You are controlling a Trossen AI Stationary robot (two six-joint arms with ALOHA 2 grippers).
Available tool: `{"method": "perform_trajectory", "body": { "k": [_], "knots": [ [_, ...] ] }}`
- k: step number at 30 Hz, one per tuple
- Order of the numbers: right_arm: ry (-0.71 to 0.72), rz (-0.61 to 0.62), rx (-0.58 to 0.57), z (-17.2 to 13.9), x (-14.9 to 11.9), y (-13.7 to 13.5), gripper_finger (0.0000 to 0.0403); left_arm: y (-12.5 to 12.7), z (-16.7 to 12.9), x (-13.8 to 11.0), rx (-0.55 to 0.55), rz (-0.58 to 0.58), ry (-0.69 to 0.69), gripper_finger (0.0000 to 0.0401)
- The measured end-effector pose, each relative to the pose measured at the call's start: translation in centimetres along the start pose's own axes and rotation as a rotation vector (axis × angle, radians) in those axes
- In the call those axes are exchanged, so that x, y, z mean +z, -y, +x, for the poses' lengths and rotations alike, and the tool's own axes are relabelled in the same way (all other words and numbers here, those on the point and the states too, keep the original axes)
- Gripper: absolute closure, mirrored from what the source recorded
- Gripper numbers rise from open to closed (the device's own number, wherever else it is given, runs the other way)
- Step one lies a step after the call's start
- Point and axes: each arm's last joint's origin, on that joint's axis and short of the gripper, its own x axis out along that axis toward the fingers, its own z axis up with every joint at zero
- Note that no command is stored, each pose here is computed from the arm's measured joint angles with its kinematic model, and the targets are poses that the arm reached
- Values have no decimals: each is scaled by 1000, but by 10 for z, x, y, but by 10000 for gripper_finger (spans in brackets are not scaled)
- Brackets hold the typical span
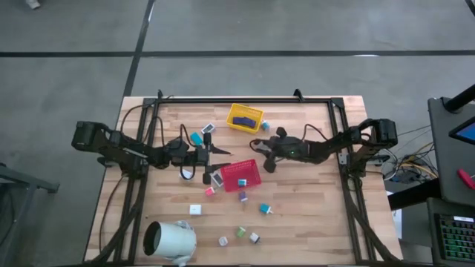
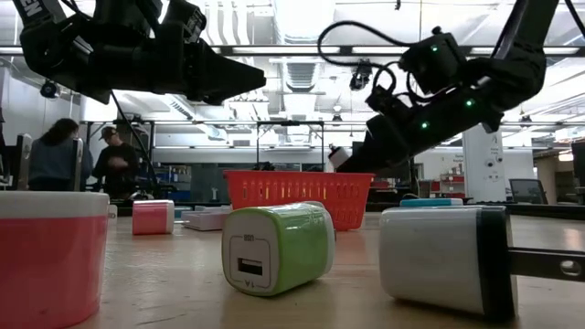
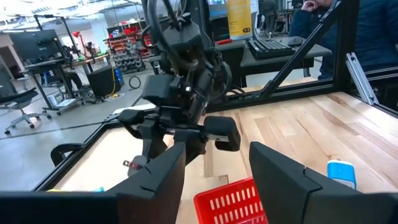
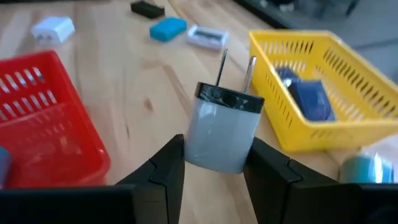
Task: Pick & Place Office items
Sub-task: Put the top white and black charger adapter into the red bin
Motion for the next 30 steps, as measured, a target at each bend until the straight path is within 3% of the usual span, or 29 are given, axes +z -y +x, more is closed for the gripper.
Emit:
{"method": "perform_trajectory", "body": {
  "k": [11,24,30],
  "knots": [
    [193,-111,174,-7,10,-4,278,0,0,0,0,0,-4,223],
    [251,-178,469,-10,15,-13,278,0,0,-1,-1,0,-7,224],
    [248,-167,486,-9,18,-16,278,0,0,-1,-1,0,-7,224]
  ]
}}
